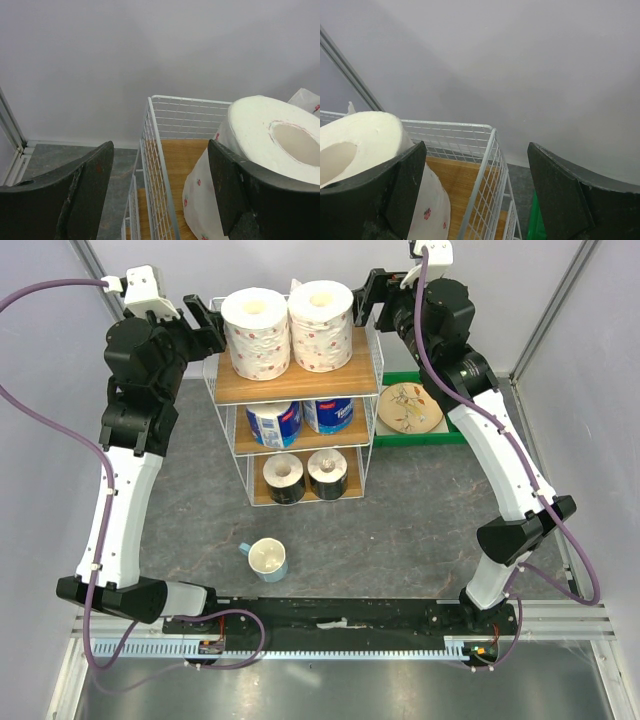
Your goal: Place and organize the paper towels onto the shelf
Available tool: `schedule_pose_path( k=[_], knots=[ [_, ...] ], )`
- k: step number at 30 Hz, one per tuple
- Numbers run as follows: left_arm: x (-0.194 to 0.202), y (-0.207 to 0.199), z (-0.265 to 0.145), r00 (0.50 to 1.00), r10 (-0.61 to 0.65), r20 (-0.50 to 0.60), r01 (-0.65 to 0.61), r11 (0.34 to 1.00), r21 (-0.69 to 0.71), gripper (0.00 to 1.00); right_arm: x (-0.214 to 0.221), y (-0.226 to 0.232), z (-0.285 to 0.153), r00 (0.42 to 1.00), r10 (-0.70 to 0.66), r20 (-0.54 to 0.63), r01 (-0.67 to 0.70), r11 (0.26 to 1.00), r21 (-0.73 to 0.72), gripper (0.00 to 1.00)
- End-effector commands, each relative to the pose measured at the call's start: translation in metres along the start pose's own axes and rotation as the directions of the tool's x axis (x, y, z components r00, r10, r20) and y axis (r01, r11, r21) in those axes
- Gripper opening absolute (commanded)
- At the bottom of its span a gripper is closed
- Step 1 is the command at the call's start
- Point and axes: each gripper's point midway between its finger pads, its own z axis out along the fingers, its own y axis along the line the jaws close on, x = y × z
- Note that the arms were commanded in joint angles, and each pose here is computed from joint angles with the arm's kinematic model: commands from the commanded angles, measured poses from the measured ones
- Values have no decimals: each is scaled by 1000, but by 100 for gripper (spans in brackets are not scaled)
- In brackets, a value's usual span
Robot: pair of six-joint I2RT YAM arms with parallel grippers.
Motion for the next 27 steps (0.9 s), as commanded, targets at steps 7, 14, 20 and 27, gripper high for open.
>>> schedule_pose_path(
  k=[7, 14, 20, 27],
  knots=[
    [-8, -8, -1, 1000, -15, 28, 14, 999, 51, 82, -20, 20, -6, 999, 44, 32, -41, 995, -93, 90],
    [-9, -13, -2, 1000, -15, 24, 13, 997, 77, 82, -23, 28, -10, 998, 59, 30, -54, 990, -134, 90],
    [-5, -17, -4, 1000, -18, 9, 17, 995, 102, 82, -32, 30, -19, 997, 68, 40, -62, 988, -142, 90],
    [0, -26, -6, 1000, -20, -11, 22, 988, 152, 81, -35, 33, -33, 997, 62, 37, -56, 986, -155, 90]
  ],
)
